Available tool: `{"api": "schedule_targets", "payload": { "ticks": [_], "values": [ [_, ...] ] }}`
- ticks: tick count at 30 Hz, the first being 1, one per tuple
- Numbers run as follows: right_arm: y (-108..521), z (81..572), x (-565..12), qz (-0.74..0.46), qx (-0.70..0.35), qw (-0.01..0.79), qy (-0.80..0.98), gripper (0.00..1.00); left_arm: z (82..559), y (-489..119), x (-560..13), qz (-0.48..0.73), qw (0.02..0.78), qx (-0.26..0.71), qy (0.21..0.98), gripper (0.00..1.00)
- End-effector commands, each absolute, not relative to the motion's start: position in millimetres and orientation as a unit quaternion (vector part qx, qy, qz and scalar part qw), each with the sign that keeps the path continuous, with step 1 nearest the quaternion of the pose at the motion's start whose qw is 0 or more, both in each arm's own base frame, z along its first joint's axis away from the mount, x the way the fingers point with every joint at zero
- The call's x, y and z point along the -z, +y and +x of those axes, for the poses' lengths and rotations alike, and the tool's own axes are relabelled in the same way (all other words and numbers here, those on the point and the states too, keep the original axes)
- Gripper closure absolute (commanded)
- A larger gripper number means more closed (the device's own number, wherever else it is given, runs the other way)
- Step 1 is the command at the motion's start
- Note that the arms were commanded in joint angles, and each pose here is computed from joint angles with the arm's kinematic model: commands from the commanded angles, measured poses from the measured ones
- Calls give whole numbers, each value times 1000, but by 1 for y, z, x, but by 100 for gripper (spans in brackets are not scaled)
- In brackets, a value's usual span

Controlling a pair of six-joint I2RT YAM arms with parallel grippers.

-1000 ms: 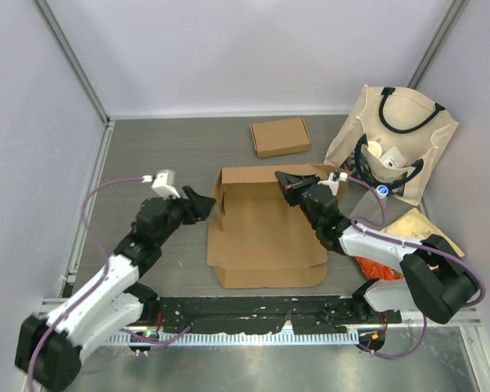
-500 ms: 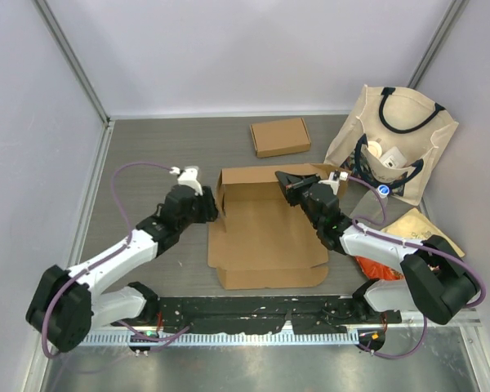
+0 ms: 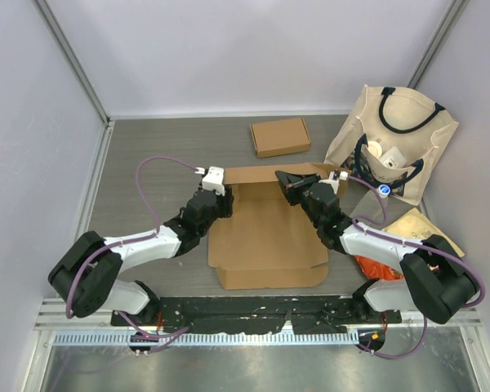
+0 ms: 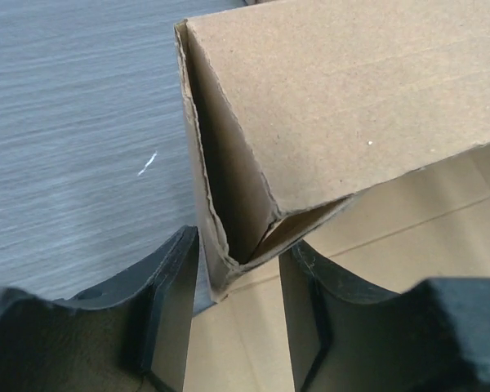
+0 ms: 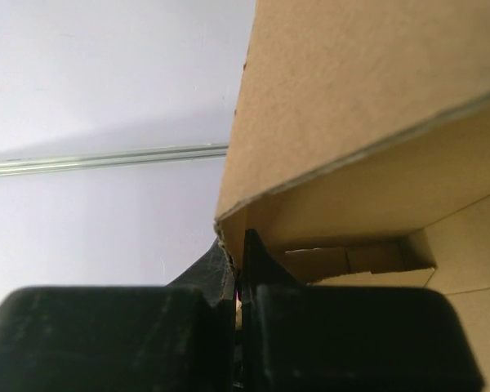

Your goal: Fold the paper box

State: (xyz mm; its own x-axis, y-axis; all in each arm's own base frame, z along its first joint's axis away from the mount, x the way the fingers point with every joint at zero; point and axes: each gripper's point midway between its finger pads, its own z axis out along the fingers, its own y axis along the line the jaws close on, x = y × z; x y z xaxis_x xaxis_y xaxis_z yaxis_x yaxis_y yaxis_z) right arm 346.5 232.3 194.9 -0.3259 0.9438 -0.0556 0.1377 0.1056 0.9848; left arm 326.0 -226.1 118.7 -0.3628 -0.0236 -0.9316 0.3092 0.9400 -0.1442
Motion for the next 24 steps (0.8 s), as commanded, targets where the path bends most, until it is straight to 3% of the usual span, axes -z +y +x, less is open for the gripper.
{"api": "schedule_targets", "payload": {
  "ticks": [1,3,4,6,10,11,12,14,15,18,24],
  "values": [
    [238,345,-183,405,-496,392,660,99,348,-212,-145,68,638,109,759,53],
    [242,343,-179,400,-502,385,663,99,347,-211,-147,65,656,116,743,43],
    [242,343,-177,402,-504,381,663,99,348,-210,-141,64,657,113,743,31],
    [245,341,-173,403,-509,374,662,99,353,-211,-140,58,667,111,735,31],
    [246,340,-175,407,-515,370,658,99,364,-216,-128,45,657,98,746,56],
    [245,340,-176,411,-515,368,656,99,371,-206,-128,14,661,64,747,63],
    [245,339,-179,413,-519,368,652,99,369,-204,-118,12,650,38,759,75],
    [244,338,-182,428,-525,362,641,99,374,-186,-109,-22,642,-46,765,87],
    [244,336,-180,433,-525,359,639,99,373,-179,-105,-32,636,-86,766,100],
    [246,329,-185,457,-531,356,619,99,375,-157,-104,-92,622,-191,753,100],
    [268,330,-189,461,-538,346,615,99,379,-165,-94,-139,636,-144,745,100]
  ]
}}
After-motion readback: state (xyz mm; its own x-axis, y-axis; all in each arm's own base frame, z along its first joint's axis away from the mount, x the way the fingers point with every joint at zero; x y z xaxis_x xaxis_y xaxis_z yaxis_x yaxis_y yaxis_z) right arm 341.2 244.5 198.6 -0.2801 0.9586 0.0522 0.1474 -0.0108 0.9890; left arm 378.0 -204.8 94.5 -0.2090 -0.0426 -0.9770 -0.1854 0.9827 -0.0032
